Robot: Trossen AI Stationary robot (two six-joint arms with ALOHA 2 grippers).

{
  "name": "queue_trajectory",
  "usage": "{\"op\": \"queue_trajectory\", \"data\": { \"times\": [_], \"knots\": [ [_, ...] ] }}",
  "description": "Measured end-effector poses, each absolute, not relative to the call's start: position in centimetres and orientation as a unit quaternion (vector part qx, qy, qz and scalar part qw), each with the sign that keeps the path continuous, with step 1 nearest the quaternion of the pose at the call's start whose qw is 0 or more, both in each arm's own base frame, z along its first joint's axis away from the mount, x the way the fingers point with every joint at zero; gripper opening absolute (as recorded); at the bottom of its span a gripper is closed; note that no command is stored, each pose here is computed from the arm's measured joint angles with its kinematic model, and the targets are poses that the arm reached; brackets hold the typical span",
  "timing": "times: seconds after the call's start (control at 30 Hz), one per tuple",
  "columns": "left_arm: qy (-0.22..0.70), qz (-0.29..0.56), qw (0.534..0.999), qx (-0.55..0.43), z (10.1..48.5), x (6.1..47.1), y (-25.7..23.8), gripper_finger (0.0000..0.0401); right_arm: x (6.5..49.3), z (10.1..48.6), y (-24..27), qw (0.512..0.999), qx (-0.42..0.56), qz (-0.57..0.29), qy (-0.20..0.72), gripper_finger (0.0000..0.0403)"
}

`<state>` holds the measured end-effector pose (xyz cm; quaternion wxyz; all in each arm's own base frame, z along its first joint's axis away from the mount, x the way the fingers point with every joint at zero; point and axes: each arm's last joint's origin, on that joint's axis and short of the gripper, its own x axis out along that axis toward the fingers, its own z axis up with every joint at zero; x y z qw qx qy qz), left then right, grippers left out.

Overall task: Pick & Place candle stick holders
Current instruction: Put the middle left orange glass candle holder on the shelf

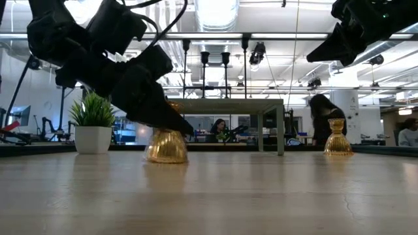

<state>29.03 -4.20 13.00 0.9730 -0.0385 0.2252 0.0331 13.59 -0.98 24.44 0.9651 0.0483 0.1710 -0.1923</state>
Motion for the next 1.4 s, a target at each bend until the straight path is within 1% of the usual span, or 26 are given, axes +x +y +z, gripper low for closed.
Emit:
{"op": "queue_trajectory", "data": {
  "times": [0.03,0.2,0.37,0.5,0.63,0.7,0.87,1.0,1.07,1.2,1.4],
  "knots": [
    [0.224,0.032,0.973,-0.038,13.1,29.0,-4.2,0.0138,13.6,24.4,-1.0,0.965,0.048,-0.192,0.171,0.0028],
    [0.225,0.034,0.973,-0.043,13.1,29.0,-4.2,0.0137,13.6,24.4,-1.0,0.965,0.048,-0.192,0.172,0.0028],
    [0.215,0.036,0.973,-0.075,13.9,28.9,-4.2,0.0137,13.6,24.4,-1.0,0.965,0.048,-0.192,0.172,0.0028],
    [0.193,0.030,0.975,-0.105,16.2,28.9,-4.2,0.0137,13.6,24.4,-1.0,0.965,0.048,-0.192,0.172,0.0028],
    [0.185,0.037,0.977,-0.104,19.6,28.3,-4.1,0.0137,13.6,24.4,-1.0,0.965,0.048,-0.192,0.171,0.0028],
    [0.181,0.068,0.977,-0.087,21.5,28.0,-3.8,0.0137,13.6,24.4,-1.0,0.965,0.049,-0.192,0.171,0.0028],
    [0.164,0.182,0.969,-0.016,25.9,27.1,-2.7,0.0137,13.6,24.4,-1.0,0.965,0.049,-0.193,0.170,0.0028],
    [0.125,0.225,0.966,0.012,29.1,26.9,-0.8,0.0137,13.6,24.4,-1.0,0.965,0.049,-0.193,0.170,0.0028],
    [0.122,0.251,0.960,0.013,29.8,26.8,0.7,0.0137,13.6,24.4,-1.0,0.965,0.049,-0.193,0.170,0.0028],
    [0.145,0.305,0.941,0.007,30.4,26.4,4.3,0.0137,13.6,24.4,-1.0,0.965,0.047,-0.192,0.170,0.0028],
    [0.128,0.298,0.945,-0.038,30.7,25.6,9.5,0.0137,13.6,24.4,-1.0,0.966,0.036,-0.191,0.172,0.0028]
  ]
}}
